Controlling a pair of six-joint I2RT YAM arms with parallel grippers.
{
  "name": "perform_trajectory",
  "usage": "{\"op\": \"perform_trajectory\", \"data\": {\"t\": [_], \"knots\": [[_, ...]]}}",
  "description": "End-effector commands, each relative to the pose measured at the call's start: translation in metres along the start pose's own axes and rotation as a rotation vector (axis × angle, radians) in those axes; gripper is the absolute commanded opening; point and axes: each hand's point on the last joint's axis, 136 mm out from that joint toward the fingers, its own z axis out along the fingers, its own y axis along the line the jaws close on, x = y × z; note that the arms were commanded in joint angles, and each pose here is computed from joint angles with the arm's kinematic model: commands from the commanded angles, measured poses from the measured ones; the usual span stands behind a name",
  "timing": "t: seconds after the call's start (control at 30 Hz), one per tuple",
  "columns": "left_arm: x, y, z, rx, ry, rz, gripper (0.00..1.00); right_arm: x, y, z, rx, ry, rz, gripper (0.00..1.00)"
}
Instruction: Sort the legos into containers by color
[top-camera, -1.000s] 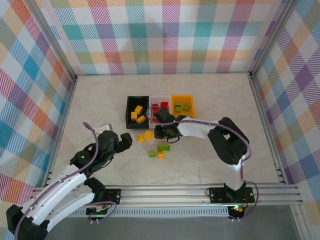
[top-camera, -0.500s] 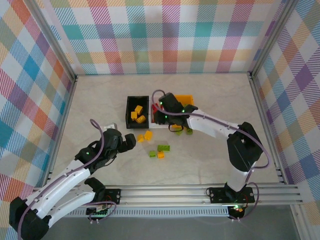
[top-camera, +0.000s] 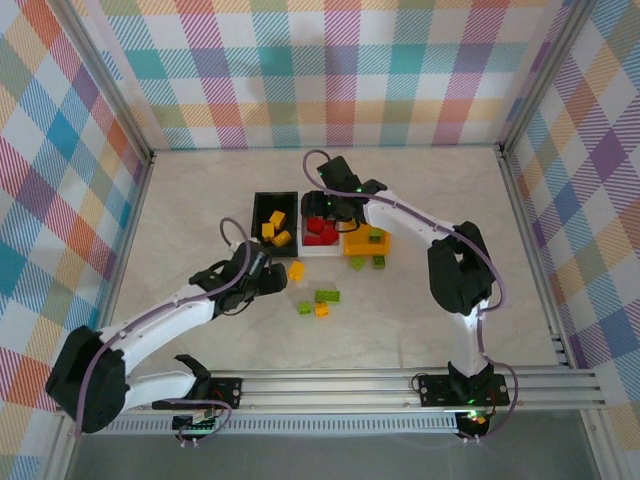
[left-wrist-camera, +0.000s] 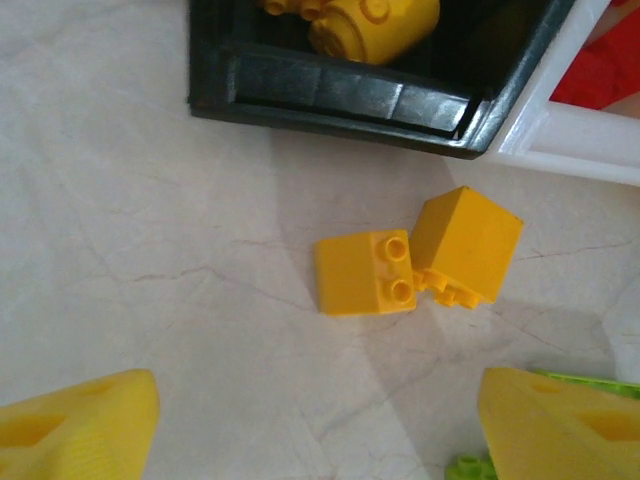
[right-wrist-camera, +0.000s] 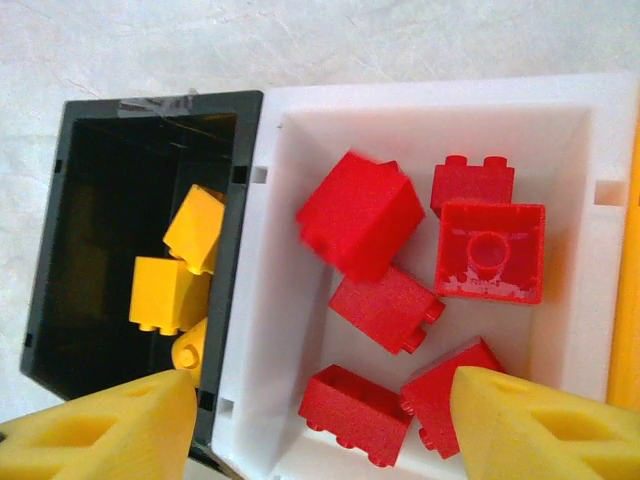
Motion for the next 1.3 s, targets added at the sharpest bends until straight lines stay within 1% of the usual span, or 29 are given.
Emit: {"op": "perform_trajectory", "data": {"t": [0.0, 0.2, 0.3, 0.4, 0.5, 0.63, 0.67, 0.73, 0.77, 0.8, 0.83, 0.87, 0.93, 1.13, 1.27], "knots": [[-0.017, -0.021, 0.012, 0.056, -0.031, 0.006, 0.76, -0.003, 0.009, -0.030, -0.042, -0.033, -0.018, 0.69], [-0.016, -0.021, 0.042, -0.008, -0.001, 0.023, 0.66, 0.010, 0.002, -0.047, -0.050, -0.044, -0.019, 0.69], [-0.018, -0.019, 0.051, -0.028, -0.004, 0.030, 0.63, 0.015, -0.001, -0.053, -0.054, -0.047, -0.017, 0.69], [-0.015, -0.009, 0.059, -0.067, 0.013, 0.027, 0.56, 0.017, -0.004, -0.058, -0.052, -0.053, -0.018, 0.69], [-0.011, 0.006, 0.059, -0.117, 0.019, 0.016, 0.47, 0.018, -0.004, -0.063, -0.055, -0.061, -0.017, 0.69], [-0.009, 0.023, 0.050, -0.158, 0.005, 0.011, 0.42, 0.017, -0.003, -0.068, -0.067, -0.069, -0.013, 0.70], [-0.009, 0.024, 0.050, -0.158, 0.004, 0.012, 0.42, 0.018, -0.002, -0.067, -0.069, -0.066, -0.012, 0.70], [-0.010, 0.018, 0.051, -0.127, 0.010, 0.014, 0.48, 0.017, -0.003, -0.067, -0.067, -0.067, -0.007, 0.70], [-0.011, 0.014, 0.052, -0.109, 0.016, 0.014, 0.51, 0.017, -0.003, -0.067, -0.067, -0.067, -0.007, 0.70], [-0.011, 0.009, 0.054, -0.093, 0.021, 0.012, 0.58, 0.018, -0.003, -0.066, -0.067, -0.064, -0.005, 0.70], [-0.012, 0.007, 0.056, -0.089, 0.022, 0.011, 0.61, 0.019, -0.003, -0.066, -0.067, -0.061, -0.004, 0.70], [-0.013, 0.007, 0.058, -0.091, 0.022, 0.013, 0.62, 0.020, -0.003, -0.066, -0.068, -0.060, -0.003, 0.70], [-0.014, 0.009, 0.061, -0.111, 0.019, 0.019, 0.61, 0.020, -0.004, -0.066, -0.066, -0.058, 0.000, 0.70], [-0.008, 0.011, 0.076, -0.138, 0.053, 0.049, 0.43, 0.023, -0.008, -0.071, -0.054, -0.062, 0.002, 0.70], [-0.006, 0.014, 0.074, -0.151, 0.057, 0.051, 0.29, 0.024, -0.010, -0.074, -0.049, -0.068, 0.002, 0.70]]}}
